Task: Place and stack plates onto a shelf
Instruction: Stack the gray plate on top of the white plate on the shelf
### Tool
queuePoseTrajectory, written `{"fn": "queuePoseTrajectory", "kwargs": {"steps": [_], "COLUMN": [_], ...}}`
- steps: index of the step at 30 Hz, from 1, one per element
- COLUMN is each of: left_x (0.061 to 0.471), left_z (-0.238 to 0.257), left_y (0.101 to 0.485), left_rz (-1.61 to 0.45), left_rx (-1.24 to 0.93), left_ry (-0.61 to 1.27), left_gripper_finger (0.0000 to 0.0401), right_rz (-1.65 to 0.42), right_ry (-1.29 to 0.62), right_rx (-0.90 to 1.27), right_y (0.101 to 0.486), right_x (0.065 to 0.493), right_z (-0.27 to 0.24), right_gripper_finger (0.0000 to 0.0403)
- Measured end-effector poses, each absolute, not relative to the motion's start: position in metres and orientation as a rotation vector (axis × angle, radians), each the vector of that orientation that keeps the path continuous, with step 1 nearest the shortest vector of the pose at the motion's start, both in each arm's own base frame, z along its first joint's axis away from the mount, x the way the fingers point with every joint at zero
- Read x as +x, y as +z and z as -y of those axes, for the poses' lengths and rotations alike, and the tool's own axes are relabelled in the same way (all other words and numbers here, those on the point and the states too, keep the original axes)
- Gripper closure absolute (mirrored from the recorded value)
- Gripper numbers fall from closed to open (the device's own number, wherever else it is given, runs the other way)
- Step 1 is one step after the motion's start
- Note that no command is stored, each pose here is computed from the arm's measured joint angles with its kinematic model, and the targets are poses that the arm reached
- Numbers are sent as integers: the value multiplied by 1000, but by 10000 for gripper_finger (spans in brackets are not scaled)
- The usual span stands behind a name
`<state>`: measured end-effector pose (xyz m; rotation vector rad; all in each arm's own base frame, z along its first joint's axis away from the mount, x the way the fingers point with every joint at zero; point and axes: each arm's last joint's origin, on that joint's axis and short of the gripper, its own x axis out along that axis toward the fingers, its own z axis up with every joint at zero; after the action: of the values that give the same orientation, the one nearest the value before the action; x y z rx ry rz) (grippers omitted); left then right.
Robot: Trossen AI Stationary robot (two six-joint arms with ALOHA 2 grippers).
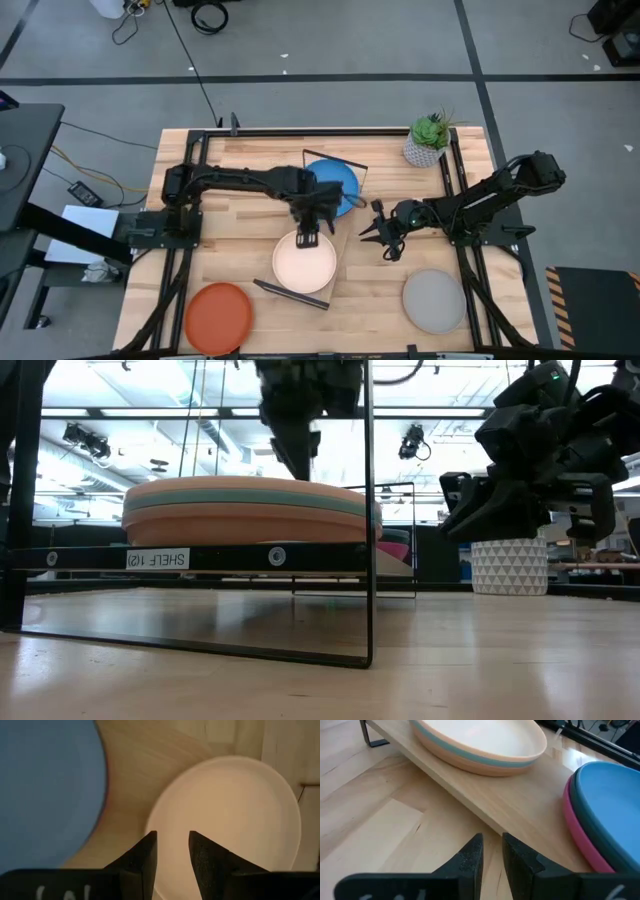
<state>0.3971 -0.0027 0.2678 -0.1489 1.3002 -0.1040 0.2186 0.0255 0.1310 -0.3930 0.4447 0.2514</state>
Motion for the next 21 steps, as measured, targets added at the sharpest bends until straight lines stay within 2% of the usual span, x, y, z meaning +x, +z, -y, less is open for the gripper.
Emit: {"fn": "queuePoseTrajectory", "kwargs": {"steps": [5,8,15,21], "left_x": [399,401,371,327], "left_z": [17,13,-27,-34], "left_y": [268,263,254,251], "left_rz": [-1265,-1201,-1056,-942], "left_rx": [49,178,150,151], "left_ry": [-88,-146,-159,-130], "left_gripper_finger": [283,283,303,327], "right_rz": [-460,-533,-790,-955], "right_ry": [157,120,157,133], "right_rx": [-386,-381,-299,-196], "right_y": [133,141,162,179], "right_x": [221,231,242,243], "right_z": [-25,-30,-47,-52], "right_gripper_finger": [325,325,325,314]}}
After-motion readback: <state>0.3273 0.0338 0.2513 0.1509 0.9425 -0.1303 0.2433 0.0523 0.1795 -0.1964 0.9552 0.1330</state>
